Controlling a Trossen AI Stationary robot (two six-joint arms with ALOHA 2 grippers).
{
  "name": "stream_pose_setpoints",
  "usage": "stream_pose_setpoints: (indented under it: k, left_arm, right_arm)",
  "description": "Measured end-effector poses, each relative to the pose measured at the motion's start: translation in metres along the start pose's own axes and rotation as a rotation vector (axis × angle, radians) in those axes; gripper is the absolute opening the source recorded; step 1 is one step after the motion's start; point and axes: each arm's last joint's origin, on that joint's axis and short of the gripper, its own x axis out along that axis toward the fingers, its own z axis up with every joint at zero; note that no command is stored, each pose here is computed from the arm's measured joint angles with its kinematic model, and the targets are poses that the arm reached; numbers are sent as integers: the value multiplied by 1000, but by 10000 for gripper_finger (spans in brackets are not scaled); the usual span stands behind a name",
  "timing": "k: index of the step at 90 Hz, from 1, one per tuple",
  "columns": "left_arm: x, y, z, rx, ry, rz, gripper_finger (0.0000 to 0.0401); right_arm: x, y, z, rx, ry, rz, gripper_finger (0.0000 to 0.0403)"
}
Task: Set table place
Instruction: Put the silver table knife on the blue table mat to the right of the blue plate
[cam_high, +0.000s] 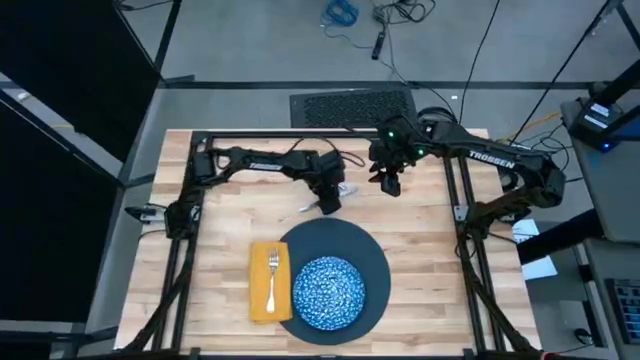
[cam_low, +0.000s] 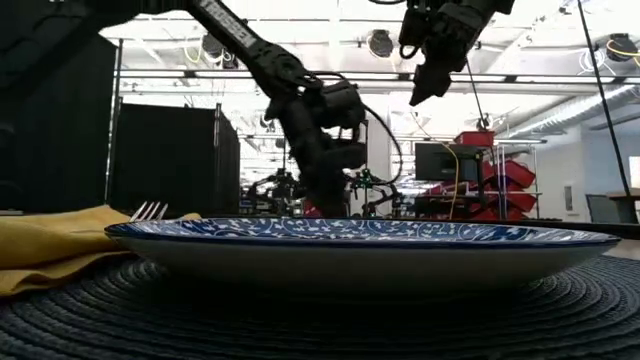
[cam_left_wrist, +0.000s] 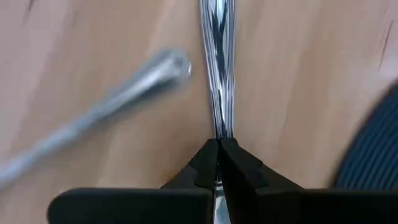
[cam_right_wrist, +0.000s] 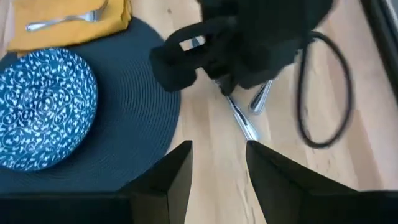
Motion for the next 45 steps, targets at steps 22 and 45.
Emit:
stream_pose_setpoints:
  k: [22, 45]
  left_arm:
    - [3, -6, 22, 63, -15, -60, 0]
    - [-28, -34, 48, 149, -79, -78, 0]
  right_arm:
    - [-13, -7, -48, 125, -112, -77, 141]
    - [23, -10, -91, 275, -184, -7, 141]
